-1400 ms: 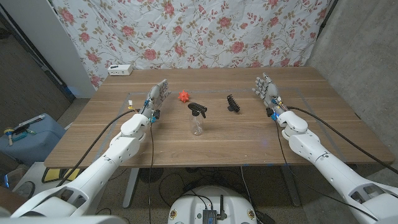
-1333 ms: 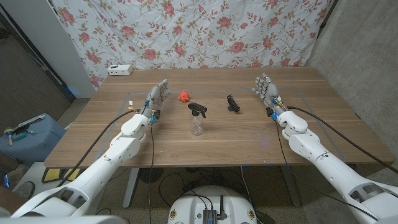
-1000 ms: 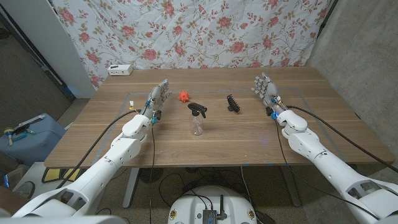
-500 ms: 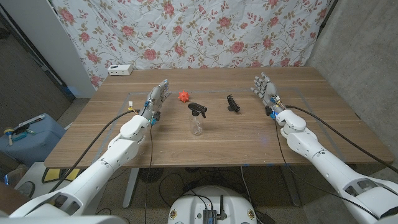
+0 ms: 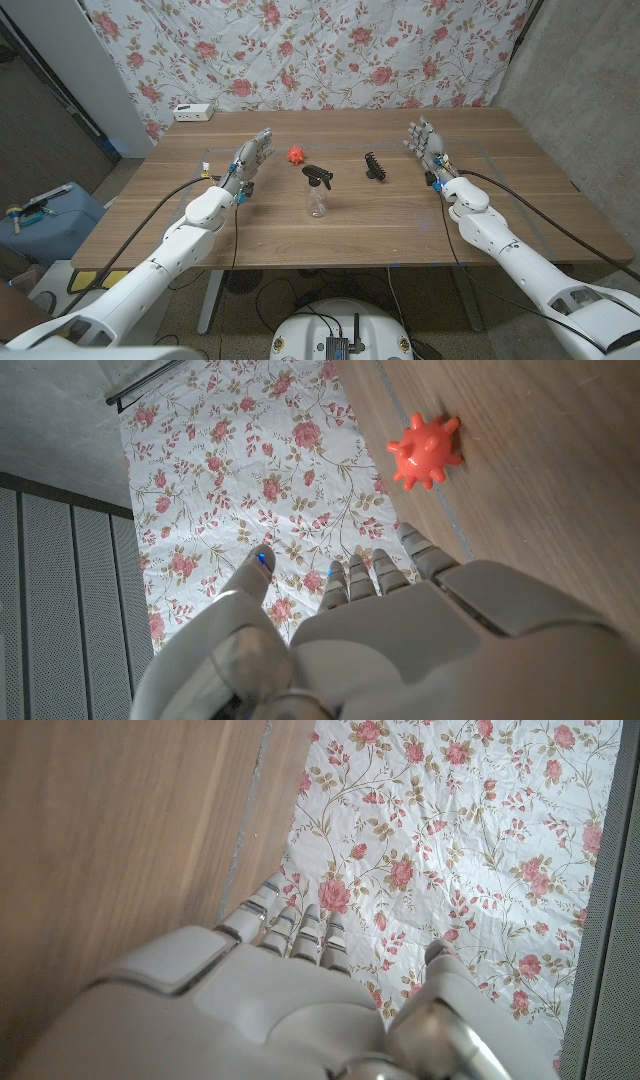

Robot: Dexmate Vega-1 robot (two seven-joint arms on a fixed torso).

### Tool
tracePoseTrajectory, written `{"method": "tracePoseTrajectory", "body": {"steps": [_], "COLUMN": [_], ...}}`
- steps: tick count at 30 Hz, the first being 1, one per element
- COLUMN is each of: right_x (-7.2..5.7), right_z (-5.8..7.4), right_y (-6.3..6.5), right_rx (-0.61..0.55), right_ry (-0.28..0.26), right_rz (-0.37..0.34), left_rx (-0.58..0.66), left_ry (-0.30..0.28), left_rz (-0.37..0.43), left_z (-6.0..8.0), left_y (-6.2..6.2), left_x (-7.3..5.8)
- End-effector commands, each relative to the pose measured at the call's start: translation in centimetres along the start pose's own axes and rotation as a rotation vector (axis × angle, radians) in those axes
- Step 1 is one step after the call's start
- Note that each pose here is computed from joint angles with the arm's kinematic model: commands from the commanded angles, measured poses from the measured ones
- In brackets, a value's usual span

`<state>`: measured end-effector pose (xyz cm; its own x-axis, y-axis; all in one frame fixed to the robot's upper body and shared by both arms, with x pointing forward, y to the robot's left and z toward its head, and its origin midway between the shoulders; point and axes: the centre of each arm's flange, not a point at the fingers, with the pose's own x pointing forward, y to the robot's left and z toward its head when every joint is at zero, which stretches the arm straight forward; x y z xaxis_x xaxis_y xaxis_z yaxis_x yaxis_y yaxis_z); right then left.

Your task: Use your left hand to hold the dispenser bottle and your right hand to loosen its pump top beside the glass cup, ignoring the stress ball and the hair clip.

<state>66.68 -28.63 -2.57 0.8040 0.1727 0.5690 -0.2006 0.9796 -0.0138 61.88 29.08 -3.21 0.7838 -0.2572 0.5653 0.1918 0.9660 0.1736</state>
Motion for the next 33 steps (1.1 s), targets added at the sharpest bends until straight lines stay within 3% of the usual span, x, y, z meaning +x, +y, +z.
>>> {"method": "tracePoseTrajectory", "body": {"steps": [1, 18, 33], "right_x": [-0.5, -0.6, -0.1], "right_z": [0.0, -0.2, 0.1], "right_y": [0.2, 1.0, 1.5], "right_rx": [-0.001, 0.004, -0.012], "right_ry": [-0.013, -0.019, -0.025], "right_rz": [-0.023, -0.043, -0.047], "left_rx": [0.059, 0.114, 0.147], "left_ry": [0.013, 0.047, 0.061], "left_rz": [-0.073, -0.141, -0.213], "left_z": [0.7, 0.9, 0.7], "left_y": [-0.1, 0.1, 0.3], "left_x": [-1.5, -3.7, -4.6]}}
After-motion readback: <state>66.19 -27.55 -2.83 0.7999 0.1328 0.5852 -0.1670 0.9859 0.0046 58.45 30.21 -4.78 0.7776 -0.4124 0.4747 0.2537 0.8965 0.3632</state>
